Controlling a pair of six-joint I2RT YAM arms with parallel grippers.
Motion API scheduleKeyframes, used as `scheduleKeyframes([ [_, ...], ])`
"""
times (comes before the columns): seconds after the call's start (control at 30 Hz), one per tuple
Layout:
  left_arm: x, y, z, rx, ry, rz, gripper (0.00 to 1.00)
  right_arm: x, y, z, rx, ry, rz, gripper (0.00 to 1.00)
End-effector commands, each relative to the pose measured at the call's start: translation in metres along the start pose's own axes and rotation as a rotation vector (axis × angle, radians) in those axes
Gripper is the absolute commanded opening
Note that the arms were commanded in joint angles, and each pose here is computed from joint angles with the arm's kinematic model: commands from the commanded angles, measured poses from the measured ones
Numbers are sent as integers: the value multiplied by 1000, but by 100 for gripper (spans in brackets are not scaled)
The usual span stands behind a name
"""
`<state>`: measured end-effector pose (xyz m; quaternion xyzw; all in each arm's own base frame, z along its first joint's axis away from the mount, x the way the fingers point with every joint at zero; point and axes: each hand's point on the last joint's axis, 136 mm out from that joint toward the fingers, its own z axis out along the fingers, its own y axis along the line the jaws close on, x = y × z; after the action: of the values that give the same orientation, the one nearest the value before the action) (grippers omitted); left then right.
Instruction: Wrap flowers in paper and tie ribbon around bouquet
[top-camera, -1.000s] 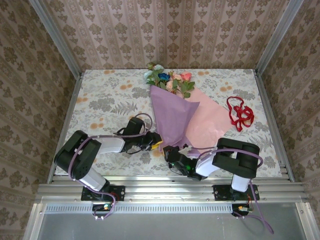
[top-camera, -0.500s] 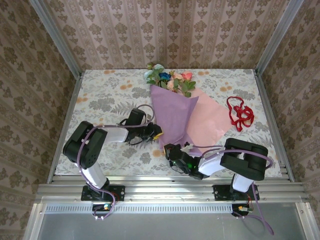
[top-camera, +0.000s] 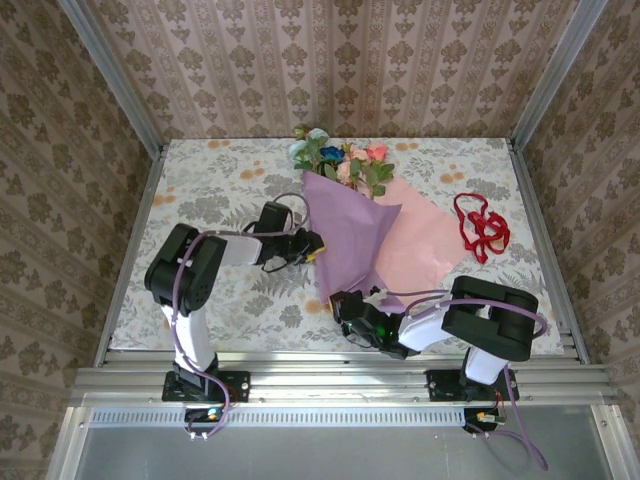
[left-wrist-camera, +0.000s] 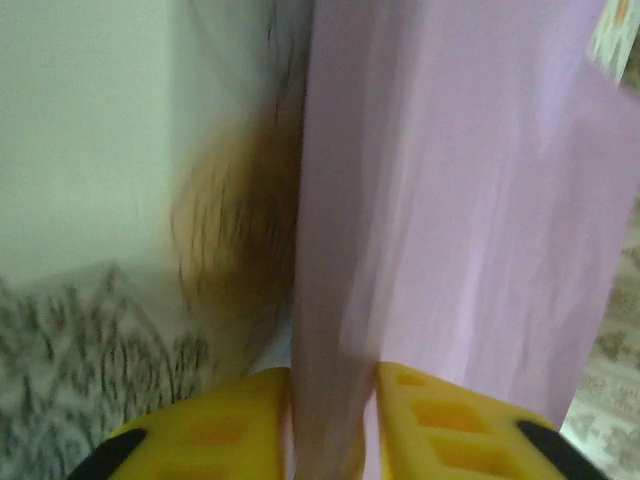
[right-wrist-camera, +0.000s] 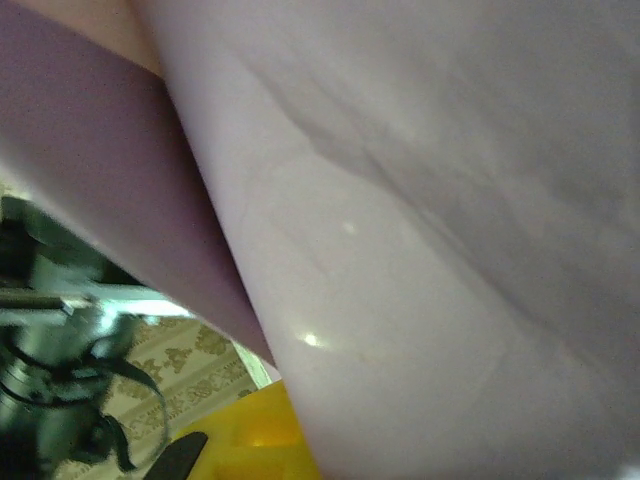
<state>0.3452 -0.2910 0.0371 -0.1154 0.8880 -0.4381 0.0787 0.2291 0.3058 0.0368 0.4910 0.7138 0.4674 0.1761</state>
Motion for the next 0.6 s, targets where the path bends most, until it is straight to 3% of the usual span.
scheduleKeyframes([
  [0.0,-33,-14,2,23,-73,57,30,0,-11,-2,43,0,323,0],
  [0.03,-47,-10,-2,25,-98,44,28,0,-11,-2,42,-1,325,0],
  [0.13,-64,-9,4,44,-119,33,0,1,-11,-2,47,4,322,0],
  [0.27,-87,-11,3,62,-166,32,0,2,-14,-2,64,14,320,0],
  [0.33,-95,-10,3,61,-177,25,24,1,-16,-2,70,16,321,0],
  [0.4,-104,-11,5,67,-183,21,31,2,-17,-2,78,20,319,0],
  [0.5,-118,-10,9,76,-197,13,23,2,-19,-2,86,24,320,0],
  [0.57,-129,-10,11,91,-210,-1,3,2,-20,-2,90,24,317,0],
])
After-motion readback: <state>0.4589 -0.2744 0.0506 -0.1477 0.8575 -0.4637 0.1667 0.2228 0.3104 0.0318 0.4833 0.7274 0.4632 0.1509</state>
